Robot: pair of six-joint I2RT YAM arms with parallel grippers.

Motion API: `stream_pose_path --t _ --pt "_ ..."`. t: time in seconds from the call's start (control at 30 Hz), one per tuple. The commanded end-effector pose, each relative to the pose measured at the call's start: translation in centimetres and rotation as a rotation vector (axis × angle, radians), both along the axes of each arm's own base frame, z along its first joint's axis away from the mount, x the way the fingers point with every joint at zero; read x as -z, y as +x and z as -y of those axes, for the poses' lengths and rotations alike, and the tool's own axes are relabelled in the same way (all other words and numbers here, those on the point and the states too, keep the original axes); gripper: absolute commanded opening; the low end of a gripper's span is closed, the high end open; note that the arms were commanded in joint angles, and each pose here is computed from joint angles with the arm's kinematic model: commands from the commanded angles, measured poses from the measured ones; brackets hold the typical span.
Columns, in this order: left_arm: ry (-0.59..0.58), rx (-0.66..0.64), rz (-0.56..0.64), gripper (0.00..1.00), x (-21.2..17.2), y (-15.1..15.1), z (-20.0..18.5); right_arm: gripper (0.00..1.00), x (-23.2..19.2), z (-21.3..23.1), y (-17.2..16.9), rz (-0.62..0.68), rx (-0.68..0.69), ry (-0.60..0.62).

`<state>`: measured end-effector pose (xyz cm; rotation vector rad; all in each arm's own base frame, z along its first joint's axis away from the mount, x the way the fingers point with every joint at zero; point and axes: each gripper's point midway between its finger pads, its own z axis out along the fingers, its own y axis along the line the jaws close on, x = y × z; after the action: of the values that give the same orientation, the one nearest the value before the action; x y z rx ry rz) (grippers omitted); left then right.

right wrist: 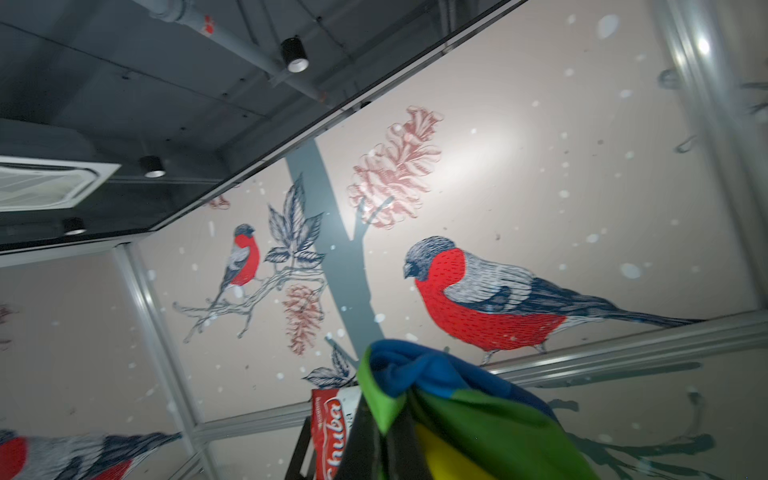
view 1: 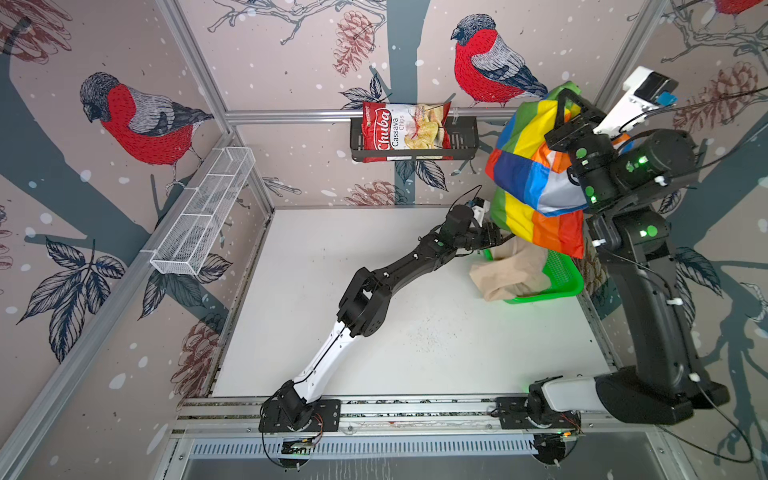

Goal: Fold and stack the shorts
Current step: 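Lift the rainbow shorts high with the right gripper while the left gripper holds the basket, then lower the shorts onto the table with the right gripper while the left releases the basket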

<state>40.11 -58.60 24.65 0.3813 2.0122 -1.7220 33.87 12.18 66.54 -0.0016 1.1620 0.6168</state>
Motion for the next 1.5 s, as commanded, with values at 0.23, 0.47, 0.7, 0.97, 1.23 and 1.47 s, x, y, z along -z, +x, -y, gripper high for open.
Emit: stream_pose_path --t 0.23,0.47,0.7,0.97,1.23,1.47 --pt "-0.020 -0.174 -0.045 0.67 -0.5 4.0 -11.0 0.03 0.5 -5.3 -2.4 0.044 -0.277 0.019" --pt "-0.041 -0.397 0.017 0.72 -4.5 4.6 -24.7 0.03 3.8 -9.0 -1.9 -0.020 -0.325 0.011" --pt "0.060 -0.650 -0.037 0.71 -1.1 2.4 -36.9 0.05 10.5 -17.2 -1.6 -0.165 -0.359 -0.113" --pt "0.236 -0.967 -0.097 0.71 2.7 -1.7 -48.2 0.09 26.2 -18.4 1.5 -0.480 -0.175 -0.243" --pt "0.347 -1.052 -0.120 0.71 4.6 -3.4 -50.6 0.61 42.9 -8.7 2.6 -0.873 0.148 -0.341" --pt "0.371 -1.026 -0.165 0.71 7.2 -2.5 -50.1 0.84 39.7 -7.7 0.8 -0.758 0.231 -0.425"
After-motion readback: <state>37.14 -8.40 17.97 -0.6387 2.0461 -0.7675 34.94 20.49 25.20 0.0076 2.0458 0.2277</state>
